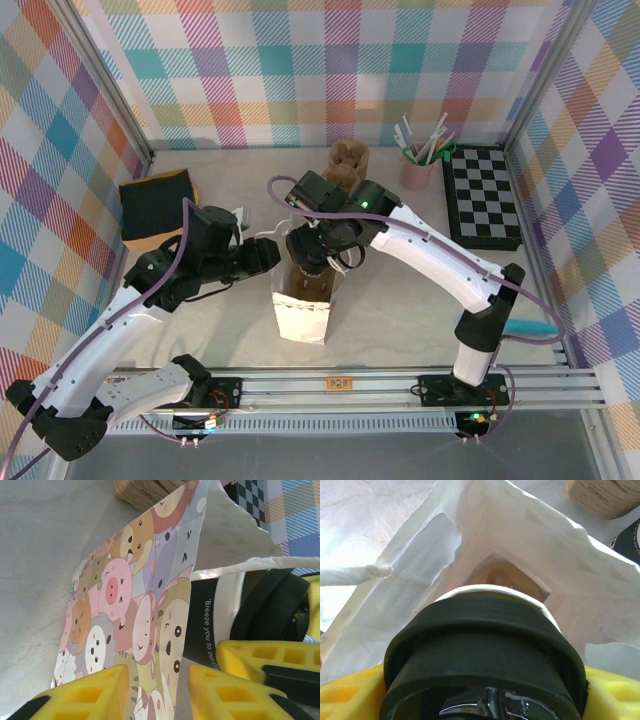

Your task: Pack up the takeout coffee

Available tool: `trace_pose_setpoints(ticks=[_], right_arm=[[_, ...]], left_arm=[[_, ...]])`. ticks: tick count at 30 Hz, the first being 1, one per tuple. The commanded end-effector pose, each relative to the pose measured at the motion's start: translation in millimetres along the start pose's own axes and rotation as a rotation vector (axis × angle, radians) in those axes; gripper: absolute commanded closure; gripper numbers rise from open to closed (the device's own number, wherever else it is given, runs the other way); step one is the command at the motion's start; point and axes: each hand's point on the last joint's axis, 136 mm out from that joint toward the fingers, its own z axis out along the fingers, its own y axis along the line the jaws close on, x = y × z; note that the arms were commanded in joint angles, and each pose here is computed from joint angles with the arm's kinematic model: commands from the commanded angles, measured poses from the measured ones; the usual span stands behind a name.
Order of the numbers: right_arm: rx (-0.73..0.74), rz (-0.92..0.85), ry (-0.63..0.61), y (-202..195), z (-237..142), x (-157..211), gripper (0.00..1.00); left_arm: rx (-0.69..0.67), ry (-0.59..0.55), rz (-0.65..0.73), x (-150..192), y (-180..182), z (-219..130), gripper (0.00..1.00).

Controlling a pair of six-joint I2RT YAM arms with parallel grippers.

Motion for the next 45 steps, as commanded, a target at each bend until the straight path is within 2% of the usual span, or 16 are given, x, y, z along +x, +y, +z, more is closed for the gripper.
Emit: trace_pose_setpoints(ticks=[1, 16, 23, 29, 36, 45], right_arm=[[0.007, -0.022, 0.052, 1.0, 8.3, 5.8, 0.23], [0.061, -0.021, 0.068, -2.9, 27.4, 3.9, 0.24], [0.091, 0.012, 0.076, -9.1, 23.1, 7.6, 0.24], [0.117, 0.054, 0.081, -16.9, 13.0, 12.4, 0.24], [0.112, 0.095, 0.097, -17.1, 2.7, 16.1, 0.24], [0.123, 0.103, 0.154, -11.2, 12.0, 15.9, 0.25]], left_arm=[[-0.016, -0.024, 0.008, -3.0, 4.3, -9.0, 0.63], [-0.02, -0.042, 0.019, -8.7, 2.2, -10.5, 0.62], [-0.047, -0.085, 0.02, -18.5, 3.5, -13.1, 0.67], [-0.055, -0.078, 0.019, -18.7, 4.5, -9.7, 0.71], [-0.063, -0.093, 0.013, -21.8, 5.4, -10.2, 0.72], [-0.062, -0.097, 0.016, -21.6, 5.7, -12.3, 0.74]])
